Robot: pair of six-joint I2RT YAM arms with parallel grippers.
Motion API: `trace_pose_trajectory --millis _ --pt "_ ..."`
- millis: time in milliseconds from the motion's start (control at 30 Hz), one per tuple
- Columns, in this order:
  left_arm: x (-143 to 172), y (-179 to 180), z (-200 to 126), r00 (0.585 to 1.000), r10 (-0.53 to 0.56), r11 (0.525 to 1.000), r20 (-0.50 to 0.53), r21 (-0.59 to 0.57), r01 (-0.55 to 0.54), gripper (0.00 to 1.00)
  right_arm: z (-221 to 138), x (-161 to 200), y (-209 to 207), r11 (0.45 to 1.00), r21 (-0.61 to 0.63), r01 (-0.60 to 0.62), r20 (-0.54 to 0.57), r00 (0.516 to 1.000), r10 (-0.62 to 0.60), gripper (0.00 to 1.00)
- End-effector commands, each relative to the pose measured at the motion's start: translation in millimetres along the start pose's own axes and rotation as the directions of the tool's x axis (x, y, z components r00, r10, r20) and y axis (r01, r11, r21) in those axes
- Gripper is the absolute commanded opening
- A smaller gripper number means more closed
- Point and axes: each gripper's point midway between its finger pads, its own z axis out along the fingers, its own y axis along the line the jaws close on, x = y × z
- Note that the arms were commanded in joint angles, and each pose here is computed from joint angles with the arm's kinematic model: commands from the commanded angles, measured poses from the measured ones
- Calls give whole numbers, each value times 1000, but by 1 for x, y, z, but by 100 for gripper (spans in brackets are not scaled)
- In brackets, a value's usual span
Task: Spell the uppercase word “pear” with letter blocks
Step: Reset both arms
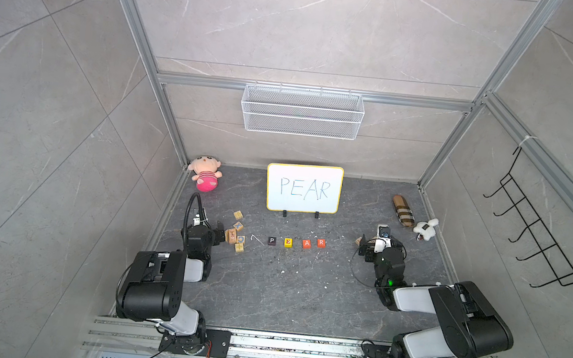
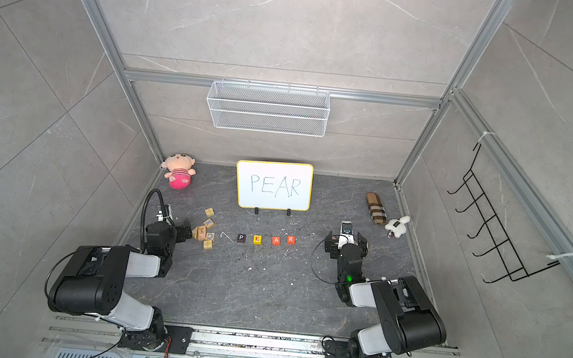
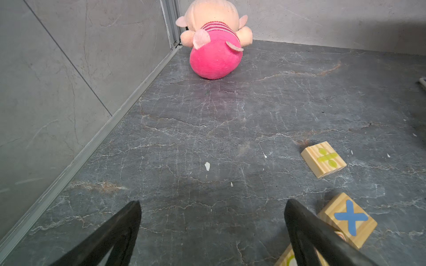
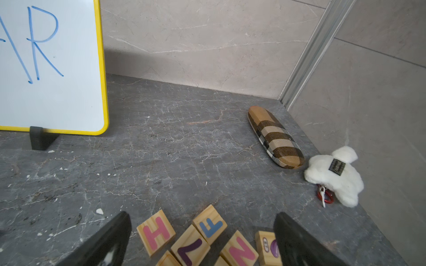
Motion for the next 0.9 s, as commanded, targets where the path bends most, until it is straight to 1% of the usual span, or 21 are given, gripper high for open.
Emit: trace_pose_trajectory --millis 0,33,67,100,167,200,233,867 --pt "-14 -2 -1 999 -15 1000 41 10 15 100 3 3 13 993 -110 -32 6 999 32 99" --pt "-14 -2 -1 999 -15 1000 40 9 14 100 7 2 13 993 -111 -33 12 999 34 99" --pt "-14 -2 -1 999 -15 1000 40 8 15 100 11 7 12 992 -116 -45 -35 999 41 99" --pt "-14 -2 -1 999 -14 1000 40 8 14 100 14 6 12 989 -137 -53 -58 997 46 99" --pt "-14 -2 -1 999 -15 1000 40 9 14 100 22 4 8 987 -140 -82 -58 996 74 99" --pt "-15 -2 -1 999 -15 1000 42 9 14 100 25 8 3 983 -142 -114 -102 990 100 99" --pt "-14 -2 -1 999 -15 1000 40 9 14 100 25 9 1 981 -146 -125 -108 988 109 99" --pt "-14 -3 0 999 -10 1000 33 10 10 100 26 9 1 982 -147 -122 -105 989 107 99"
